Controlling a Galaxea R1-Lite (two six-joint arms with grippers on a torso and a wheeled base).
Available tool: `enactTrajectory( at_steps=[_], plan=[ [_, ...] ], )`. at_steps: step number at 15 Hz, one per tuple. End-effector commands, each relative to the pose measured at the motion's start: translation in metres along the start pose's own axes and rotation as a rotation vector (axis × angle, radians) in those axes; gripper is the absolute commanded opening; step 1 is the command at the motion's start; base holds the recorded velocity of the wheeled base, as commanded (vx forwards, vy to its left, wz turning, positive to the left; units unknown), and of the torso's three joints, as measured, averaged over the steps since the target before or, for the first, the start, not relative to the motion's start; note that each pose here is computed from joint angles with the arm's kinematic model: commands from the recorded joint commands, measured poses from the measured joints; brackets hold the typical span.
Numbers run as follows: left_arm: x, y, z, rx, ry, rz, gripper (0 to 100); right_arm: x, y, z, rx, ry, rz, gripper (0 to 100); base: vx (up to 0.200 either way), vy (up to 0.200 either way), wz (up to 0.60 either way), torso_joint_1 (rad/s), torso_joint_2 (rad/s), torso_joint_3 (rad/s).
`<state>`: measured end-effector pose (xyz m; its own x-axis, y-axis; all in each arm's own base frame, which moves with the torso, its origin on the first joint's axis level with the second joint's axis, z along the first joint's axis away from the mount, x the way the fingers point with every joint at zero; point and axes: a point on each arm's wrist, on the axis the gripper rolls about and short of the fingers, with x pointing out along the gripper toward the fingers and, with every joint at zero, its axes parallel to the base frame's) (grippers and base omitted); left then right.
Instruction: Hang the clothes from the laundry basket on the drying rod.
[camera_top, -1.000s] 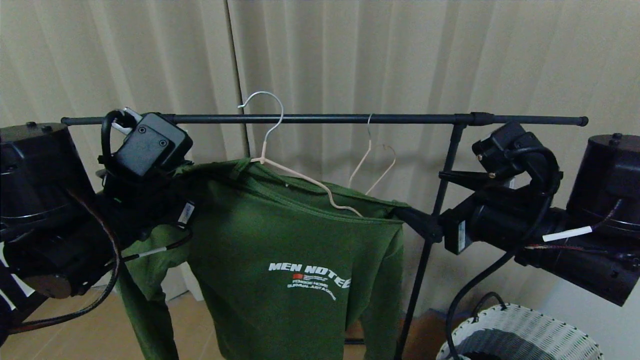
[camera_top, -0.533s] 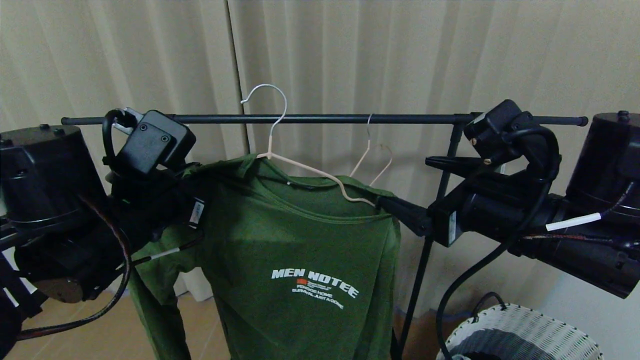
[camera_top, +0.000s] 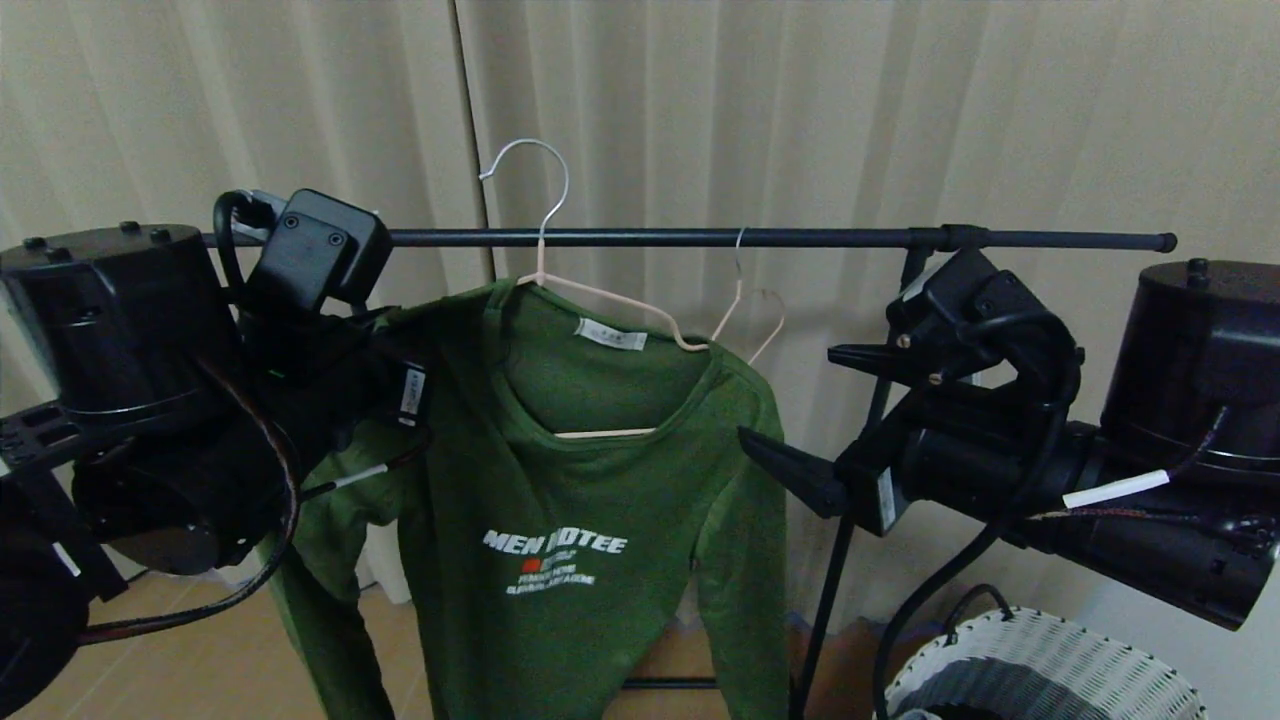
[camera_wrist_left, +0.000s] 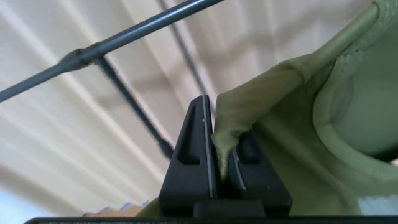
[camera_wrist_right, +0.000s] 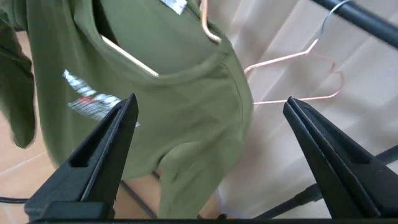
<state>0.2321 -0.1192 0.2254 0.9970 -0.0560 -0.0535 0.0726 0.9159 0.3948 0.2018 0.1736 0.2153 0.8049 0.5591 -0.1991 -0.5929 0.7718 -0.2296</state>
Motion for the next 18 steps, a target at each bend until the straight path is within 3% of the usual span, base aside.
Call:
enactTrajectory(
  at_steps=[1, 7, 11, 16, 17, 18],
  plan=[
    [-0.003, -0.007, 0.002, -0.009, -0.01, -0.032, 0, 0.007, 0.0, 0.005, -0.021, -0.013, -0.003, 100, 0.0, 0.0, 0.0, 0.0, 0.0, 0.0],
    [-0.022, -0.021, 0.002, -0.018, -0.029, -0.109, 0, 0.05, -0.002, 0.029, -0.03, -0.066, -0.036, 100, 0.0, 0.0, 0.0, 0.0, 0.0, 0.0],
    [-0.032, -0.022, 0.005, -0.021, -0.052, -0.131, 0, 0.068, -0.001, 0.021, -0.031, -0.022, -0.106, 100, 0.0, 0.0, 0.0, 0.0, 0.0, 0.0],
    [-0.037, -0.023, 0.007, -0.014, -0.066, -0.145, 0, 0.068, 0.0, 0.024, -0.034, -0.031, -0.109, 100, 0.0, 0.0, 0.0, 0.0, 0.0, 0.0],
    [-0.037, -0.023, 0.007, -0.014, -0.066, -0.145, 0, 0.067, -0.001, 0.025, -0.036, -0.032, -0.109, 0, 0.0, 0.0, 0.0, 0.0, 0.0, 0.0],
    [-0.037, -0.023, 0.007, -0.014, -0.066, -0.145, 0, 0.066, 0.0, 0.023, -0.05, -0.028, -0.109, 0, 0.0, 0.0, 0.0, 0.0, 0.0, 0.0]
  ],
)
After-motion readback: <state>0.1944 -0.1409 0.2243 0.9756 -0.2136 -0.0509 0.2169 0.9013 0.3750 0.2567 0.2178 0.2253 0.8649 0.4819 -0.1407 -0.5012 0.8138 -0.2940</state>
